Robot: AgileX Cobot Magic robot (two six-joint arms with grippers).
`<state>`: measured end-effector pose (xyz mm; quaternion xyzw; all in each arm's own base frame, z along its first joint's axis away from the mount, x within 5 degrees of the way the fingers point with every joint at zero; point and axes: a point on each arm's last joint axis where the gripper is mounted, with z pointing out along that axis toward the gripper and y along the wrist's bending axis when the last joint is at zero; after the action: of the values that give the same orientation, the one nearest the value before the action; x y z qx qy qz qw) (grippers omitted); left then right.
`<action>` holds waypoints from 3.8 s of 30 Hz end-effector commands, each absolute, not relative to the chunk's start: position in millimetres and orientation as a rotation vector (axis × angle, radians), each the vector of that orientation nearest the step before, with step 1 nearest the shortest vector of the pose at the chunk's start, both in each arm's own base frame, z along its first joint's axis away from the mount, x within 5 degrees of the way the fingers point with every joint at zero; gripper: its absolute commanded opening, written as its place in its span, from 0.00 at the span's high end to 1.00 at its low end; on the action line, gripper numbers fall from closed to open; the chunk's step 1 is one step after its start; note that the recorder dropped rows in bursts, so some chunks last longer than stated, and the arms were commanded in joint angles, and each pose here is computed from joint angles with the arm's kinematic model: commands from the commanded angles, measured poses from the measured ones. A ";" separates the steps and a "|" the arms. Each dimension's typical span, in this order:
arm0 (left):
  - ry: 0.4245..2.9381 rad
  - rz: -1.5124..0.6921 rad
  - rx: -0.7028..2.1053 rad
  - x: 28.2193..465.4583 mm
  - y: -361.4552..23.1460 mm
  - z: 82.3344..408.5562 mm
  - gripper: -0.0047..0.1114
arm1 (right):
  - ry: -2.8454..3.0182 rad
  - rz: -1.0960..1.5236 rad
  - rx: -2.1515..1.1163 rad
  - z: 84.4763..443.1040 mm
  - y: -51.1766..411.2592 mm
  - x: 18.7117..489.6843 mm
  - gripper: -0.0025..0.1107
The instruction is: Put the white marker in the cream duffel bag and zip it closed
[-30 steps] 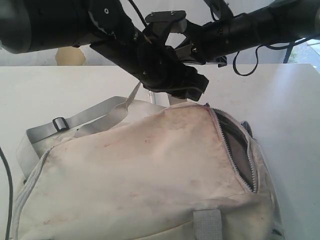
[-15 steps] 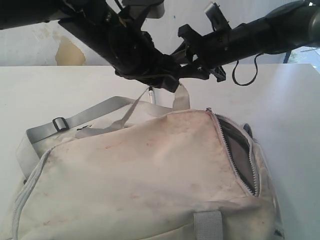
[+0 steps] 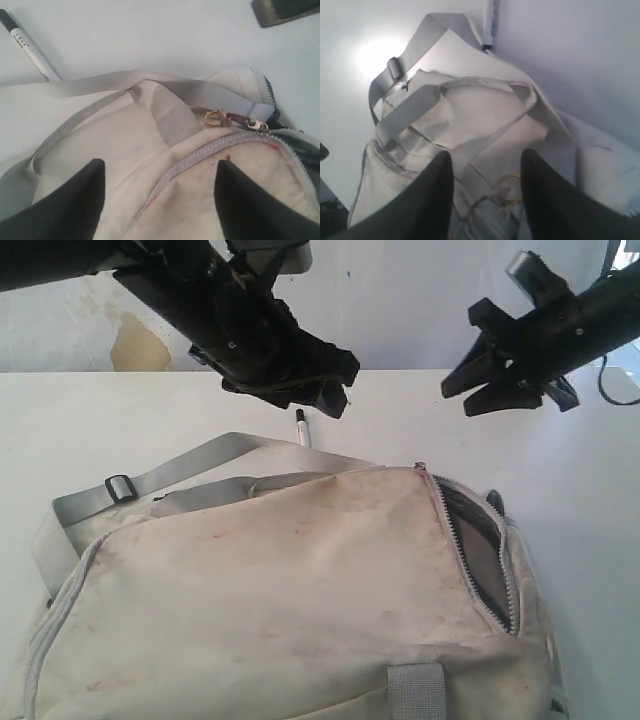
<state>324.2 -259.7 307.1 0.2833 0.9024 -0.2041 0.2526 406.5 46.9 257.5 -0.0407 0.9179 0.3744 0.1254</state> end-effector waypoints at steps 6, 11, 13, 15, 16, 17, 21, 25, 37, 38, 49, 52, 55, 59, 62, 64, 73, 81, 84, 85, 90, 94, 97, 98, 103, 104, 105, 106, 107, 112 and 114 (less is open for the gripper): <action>2.719 -0.753 0.467 357.6 -287.3 288.2 0.40 | 2.764 1.027 -0.169 244.4 24.9 363.1 0.72; 2.812 -0.864 0.467 369.8 -302.1 273.2 0.40 | 2.721 0.995 -0.377 245.6 26.9 340.0 0.72; 2.811 -0.897 0.468 373.2 -306.7 272.0 0.40 | 2.700 0.967 -0.468 247.0 27.0 332.4 0.72; 2.794 -0.933 0.465 377.2 -311.3 272.8 0.40 | 2.693 0.959 -0.512 246.4 27.4 325.5 0.72; 2.795 -0.948 0.466 378.6 -313.4 271.7 0.40 | 2.691 0.960 -0.530 244.9 27.7 322.3 0.72; 2.793 -0.957 0.468 380.5 -315.3 270.5 0.40 | 2.691 0.962 -0.545 243.3 28.0 319.5 0.72; 2.801 -1.025 0.473 383.2 -321.9 268.2 0.40 | 2.705 0.986 -0.559 235.3 29.1 311.8 0.71; 2.799 -1.028 0.518 386.4 -325.0 261.8 0.38 | 2.702 1.046 -0.524 229.6 31.9 307.6 0.61; 2.836 -1.045 0.545 379.7 -338.8 246.6 0.30 | 2.645 1.084 -0.551 230.4 34.8 307.8 0.50; 2.836 -1.045 0.549 378.9 -339.7 246.6 0.30 | 2.645 1.085 -0.559 230.4 36.4 307.6 0.50; 2.852 -0.910 0.606 376.9 -343.6 234.4 0.44 | 2.635 1.061 -0.748 228.5 56.9 303.0 0.50; 2.857 -0.948 0.601 375.2 -346.4 233.6 0.44 | 2.674 1.001 -0.797 225.1 53.1 301.0 0.50; 2.856 -1.047 0.592 369.9 -352.8 236.9 0.42 | 2.677 0.999 -0.797 225.0 53.0 301.0 0.50; 2.843 -1.054 0.649 362.7 -360.3 237.1 0.41 | 2.711 0.987 -0.767 224.0 51.3 300.5 0.50; 2.842 -0.968 0.674 363.6 -358.7 234.2 0.41 | 2.749 0.975 -0.690 223.2 43.0 301.2 0.50; 2.842 -0.962 0.675 363.8 -358.5 234.0 0.44 | 2.747 0.970 -0.673 224.4 39.2 301.3 0.50; 2.840 -0.961 0.681 363.8 -358.4 234.0 0.96 | 2.743 0.963 -0.673 226.3 38.4 300.6 0.50; 2.840 -0.960 0.675 365.2 -357.0 234.0 0.96 | 2.744 0.961 -0.675 226.2 38.2 300.6 0.50; 2.796 -0.946 0.758 368.4 -353.7 233.9 0.95 | 2.744 0.961 -0.675 226.2 38.2 300.6 0.50; 2.798 -0.946 0.756 368.3 -353.8 233.9 0.93 | 2.744 0.961 -0.675 226.2 38.2 300.6 0.50; 2.866 -0.962 0.599 369.8 -352.2 233.9 0.68 | 2.744 0.961 -0.675 226.2 38.2 300.6 0.50; 2.888 -0.980 0.549 368.2 -354.0 234.3 0.42 | 2.744 0.961 -0.675 226.2 38.2 300.6 0.50; 2.903 -0.984 0.525 364.9 -357.4 234.3 0.36 | 2.744 0.961 -0.675 226.2 38.2 300.6 0.50; 2.903 -0.985 0.531 363.5 -358.9 234.3 0.36 | 2.744 0.961 -0.675 226.2 38.2 300.6 0.50; 2.934 -0.927 0.477 365.1 -357.9 228.7 0.47 | 2.761 0.940 -0.683 225.1 36.8 299.9 0.50; 2.945 -0.919 0.454 366.3 -357.1 226.5 0.47 | 2.765 0.933 -0.689 224.8 36.4 299.7 0.50; 2.957 -0.913 0.441 367.0 -357.5 222.6 0.47 | 2.766 0.931 -0.691 224.7 36.3 299.6 0.50; 2.970 -0.908 0.422 367.6 -357.8 219.0 0.46 | 2.766 0.931 -0.691 224.7 36.3 299.6 0.50; 2.979 -0.913 0.414 367.8 -358.6 215.7 0.45 | 2.766 0.931 -0.691 224.7 36.3 299.6 0.50; 3.012 -0.964 0.402 365.3 -364.9 204.7 0.45 | 2.765 0.933 -0.689 224.8 36.4 299.7 0.50; 3.012 -0.961 0.410 363.8 -366.4 204.6 0.47 | 2.765 0.933 -0.689 224.8 36.4 299.7 0.50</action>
<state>368.4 -361.3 200.6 0.1284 0.9476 -0.2921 -0.0185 300.7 38.6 221.8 -0.2315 0.9193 0.3112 0.0669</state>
